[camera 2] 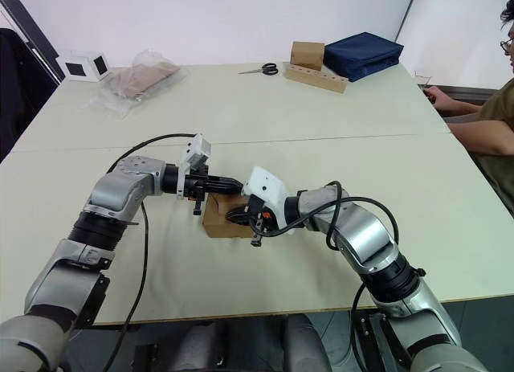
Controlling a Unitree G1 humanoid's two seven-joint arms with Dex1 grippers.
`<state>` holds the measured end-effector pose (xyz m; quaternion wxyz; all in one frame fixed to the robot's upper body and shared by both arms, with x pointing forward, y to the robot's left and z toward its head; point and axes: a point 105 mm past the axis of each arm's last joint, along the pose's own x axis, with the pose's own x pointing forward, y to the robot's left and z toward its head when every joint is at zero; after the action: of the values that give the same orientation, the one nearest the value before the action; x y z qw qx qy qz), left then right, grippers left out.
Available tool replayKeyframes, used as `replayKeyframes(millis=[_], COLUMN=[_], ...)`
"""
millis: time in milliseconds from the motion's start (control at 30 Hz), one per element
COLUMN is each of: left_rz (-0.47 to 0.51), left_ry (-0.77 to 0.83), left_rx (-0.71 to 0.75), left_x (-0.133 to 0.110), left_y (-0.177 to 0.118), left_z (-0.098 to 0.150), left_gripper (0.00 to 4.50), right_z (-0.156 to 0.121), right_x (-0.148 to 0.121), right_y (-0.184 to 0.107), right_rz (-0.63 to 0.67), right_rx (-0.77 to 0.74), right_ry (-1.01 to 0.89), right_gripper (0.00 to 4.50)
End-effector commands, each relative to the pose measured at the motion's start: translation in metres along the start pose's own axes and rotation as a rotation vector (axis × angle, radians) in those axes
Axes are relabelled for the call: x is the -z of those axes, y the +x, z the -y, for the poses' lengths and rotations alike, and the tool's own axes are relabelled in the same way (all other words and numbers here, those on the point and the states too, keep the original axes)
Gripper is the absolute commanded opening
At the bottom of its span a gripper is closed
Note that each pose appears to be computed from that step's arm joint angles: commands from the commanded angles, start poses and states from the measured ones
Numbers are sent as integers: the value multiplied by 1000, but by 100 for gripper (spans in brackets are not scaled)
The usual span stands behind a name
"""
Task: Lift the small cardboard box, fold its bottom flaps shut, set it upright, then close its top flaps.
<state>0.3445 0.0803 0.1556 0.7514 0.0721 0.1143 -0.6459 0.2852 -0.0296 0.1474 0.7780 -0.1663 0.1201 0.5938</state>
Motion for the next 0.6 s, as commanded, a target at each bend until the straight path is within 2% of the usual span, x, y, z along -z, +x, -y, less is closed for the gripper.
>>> replayKeyframes(millis=[33,233,600], left_rz=[4,8,-1], left_ry=[33,45,108], left_rx=[8,10,13], left_x=[-6,-8,-15], left_y=[-2,-3,-16], left_z=[2,4,15], left_gripper=[1,1,1], right_z=[8,20,14], right_x=[-6,-5,-6], right_y=[-1,1,-3], right_rz=[8,5,15], right_rx=[36,82,42], right_ry=[-37,-41,-30], right_gripper=[0,0,0])
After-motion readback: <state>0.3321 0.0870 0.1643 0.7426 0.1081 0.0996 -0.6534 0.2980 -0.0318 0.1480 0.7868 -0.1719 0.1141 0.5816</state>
